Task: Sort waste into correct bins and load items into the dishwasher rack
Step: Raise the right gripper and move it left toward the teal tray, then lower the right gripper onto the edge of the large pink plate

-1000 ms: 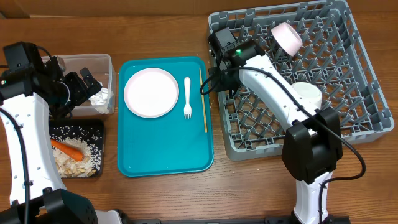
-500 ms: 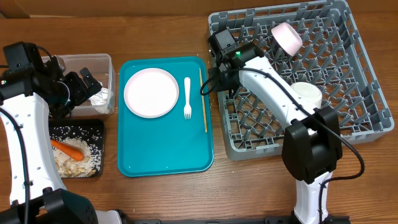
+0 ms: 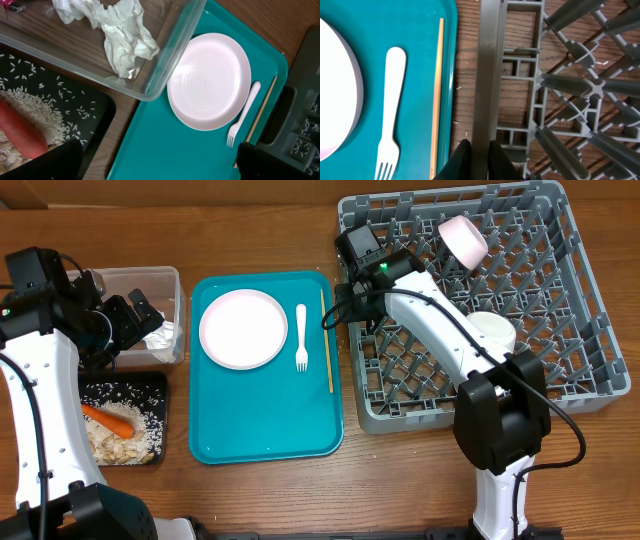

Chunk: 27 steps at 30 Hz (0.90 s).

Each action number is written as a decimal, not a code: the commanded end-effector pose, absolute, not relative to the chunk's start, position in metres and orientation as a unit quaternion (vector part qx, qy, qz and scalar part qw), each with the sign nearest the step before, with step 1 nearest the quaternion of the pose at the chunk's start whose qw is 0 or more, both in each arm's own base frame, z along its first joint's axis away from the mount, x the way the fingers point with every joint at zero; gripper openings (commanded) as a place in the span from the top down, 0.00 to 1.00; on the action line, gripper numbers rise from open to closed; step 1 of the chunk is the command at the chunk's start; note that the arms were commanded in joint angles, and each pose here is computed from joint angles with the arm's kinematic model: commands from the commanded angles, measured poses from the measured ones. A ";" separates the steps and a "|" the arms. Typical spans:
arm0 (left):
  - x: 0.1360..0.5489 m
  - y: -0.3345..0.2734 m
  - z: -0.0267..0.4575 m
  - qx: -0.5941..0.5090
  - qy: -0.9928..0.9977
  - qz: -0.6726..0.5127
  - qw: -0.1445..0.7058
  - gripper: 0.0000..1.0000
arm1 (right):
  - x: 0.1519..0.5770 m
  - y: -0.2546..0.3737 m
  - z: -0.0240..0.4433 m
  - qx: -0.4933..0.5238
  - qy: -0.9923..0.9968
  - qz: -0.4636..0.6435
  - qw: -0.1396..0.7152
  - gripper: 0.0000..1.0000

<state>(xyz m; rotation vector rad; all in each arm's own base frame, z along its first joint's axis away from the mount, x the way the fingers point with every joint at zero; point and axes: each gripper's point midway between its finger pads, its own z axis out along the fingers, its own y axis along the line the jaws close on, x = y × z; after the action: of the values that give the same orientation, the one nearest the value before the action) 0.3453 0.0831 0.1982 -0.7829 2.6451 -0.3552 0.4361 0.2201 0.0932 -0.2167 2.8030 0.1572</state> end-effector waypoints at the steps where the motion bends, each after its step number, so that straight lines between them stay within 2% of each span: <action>1: 0.346 0.083 0.211 -0.277 0.932 -0.127 0.197 0.00 | 0.442 0.225 0.096 -0.093 0.978 0.063 0.175 0.85; 3: 0.346 0.083 0.211 -0.277 0.932 -0.127 0.197 0.00 | 0.442 0.225 0.097 -0.093 0.978 0.063 0.175 0.80; 4: 0.346 0.083 0.211 -0.277 0.932 -0.127 0.197 0.00 | 0.443 0.226 0.099 -0.093 0.978 0.064 0.177 0.68; 6: 0.346 0.083 0.211 -0.277 0.932 -0.127 0.197 0.00 | 0.445 0.226 0.104 -0.093 0.977 0.065 0.182 0.55; 8: 0.346 0.083 0.211 -0.277 0.932 -0.127 0.197 0.00 | 0.448 0.225 0.113 -0.091 0.976 0.062 0.189 0.52; 16: 0.346 0.083 0.211 -0.277 0.932 -0.127 0.197 0.00 | 0.444 0.230 0.164 -0.096 0.969 0.084 0.213 0.52; 23: 0.346 0.083 0.211 -0.277 0.932 -0.127 0.197 0.00 | 0.425 0.270 0.174 -0.124 0.954 0.206 0.176 0.59; 27: 0.346 0.083 0.211 -0.277 0.932 -0.127 0.197 0.00 | 0.424 0.288 0.175 -0.127 0.948 0.231 0.179 0.62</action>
<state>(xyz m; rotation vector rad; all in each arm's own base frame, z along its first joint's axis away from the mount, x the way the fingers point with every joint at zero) 0.3453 0.0831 0.1982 -0.7829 2.6451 -0.3552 0.4301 0.2626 0.1457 -0.3260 2.7466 0.4996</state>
